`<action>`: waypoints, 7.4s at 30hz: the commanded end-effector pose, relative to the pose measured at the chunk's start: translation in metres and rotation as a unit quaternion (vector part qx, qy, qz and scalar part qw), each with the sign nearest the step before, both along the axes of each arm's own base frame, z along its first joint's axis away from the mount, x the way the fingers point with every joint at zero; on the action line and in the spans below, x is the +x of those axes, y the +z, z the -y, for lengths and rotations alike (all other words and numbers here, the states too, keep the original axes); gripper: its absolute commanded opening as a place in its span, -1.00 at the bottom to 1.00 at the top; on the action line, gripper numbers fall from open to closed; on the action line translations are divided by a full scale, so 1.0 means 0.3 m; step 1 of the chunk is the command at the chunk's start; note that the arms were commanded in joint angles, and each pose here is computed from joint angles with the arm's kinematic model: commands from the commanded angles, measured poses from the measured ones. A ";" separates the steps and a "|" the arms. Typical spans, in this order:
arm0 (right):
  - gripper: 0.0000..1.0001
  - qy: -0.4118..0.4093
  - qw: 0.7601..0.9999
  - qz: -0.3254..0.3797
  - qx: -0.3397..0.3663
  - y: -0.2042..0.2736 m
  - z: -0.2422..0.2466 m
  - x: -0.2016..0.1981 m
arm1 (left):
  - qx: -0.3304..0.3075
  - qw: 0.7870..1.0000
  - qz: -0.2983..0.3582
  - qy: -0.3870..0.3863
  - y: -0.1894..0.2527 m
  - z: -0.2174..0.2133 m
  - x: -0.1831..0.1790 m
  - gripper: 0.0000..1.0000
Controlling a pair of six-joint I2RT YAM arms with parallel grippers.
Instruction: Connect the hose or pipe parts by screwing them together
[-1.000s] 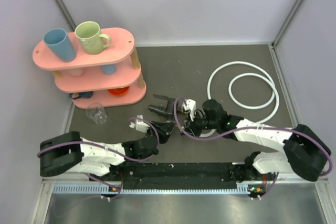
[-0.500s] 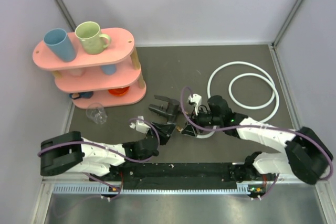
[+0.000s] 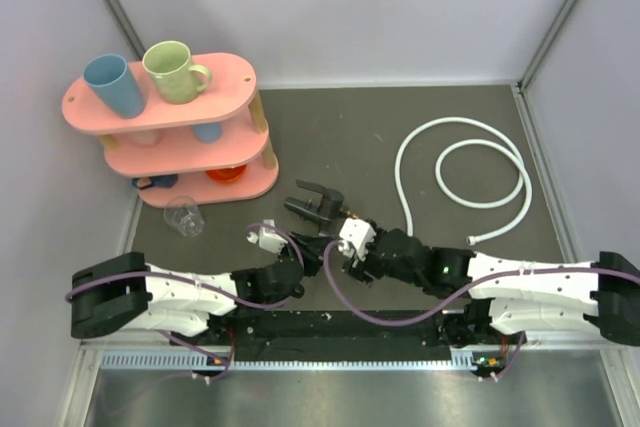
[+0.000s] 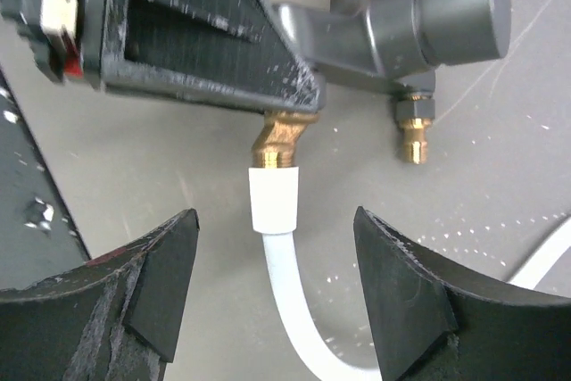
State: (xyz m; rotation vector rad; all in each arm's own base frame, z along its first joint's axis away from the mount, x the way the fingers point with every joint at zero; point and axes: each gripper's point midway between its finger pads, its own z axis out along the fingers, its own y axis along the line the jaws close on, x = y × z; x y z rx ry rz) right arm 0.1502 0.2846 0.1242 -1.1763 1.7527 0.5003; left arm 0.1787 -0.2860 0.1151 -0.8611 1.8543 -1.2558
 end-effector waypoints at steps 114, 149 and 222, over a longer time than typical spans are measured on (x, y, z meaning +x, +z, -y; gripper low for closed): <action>-0.77 0.053 0.956 -0.234 0.166 -0.030 -0.042 0.029 | -0.075 0.996 0.009 -0.049 0.061 0.102 -0.030 -1.00; -0.41 -0.119 0.960 0.221 -0.124 0.035 -0.032 0.075 | -0.069 0.997 -0.003 -0.040 0.116 0.090 -0.027 -1.00; -0.16 -0.107 0.965 0.193 -0.144 0.049 -0.034 0.041 | -0.070 0.997 0.004 -0.045 0.128 0.098 -0.027 -1.00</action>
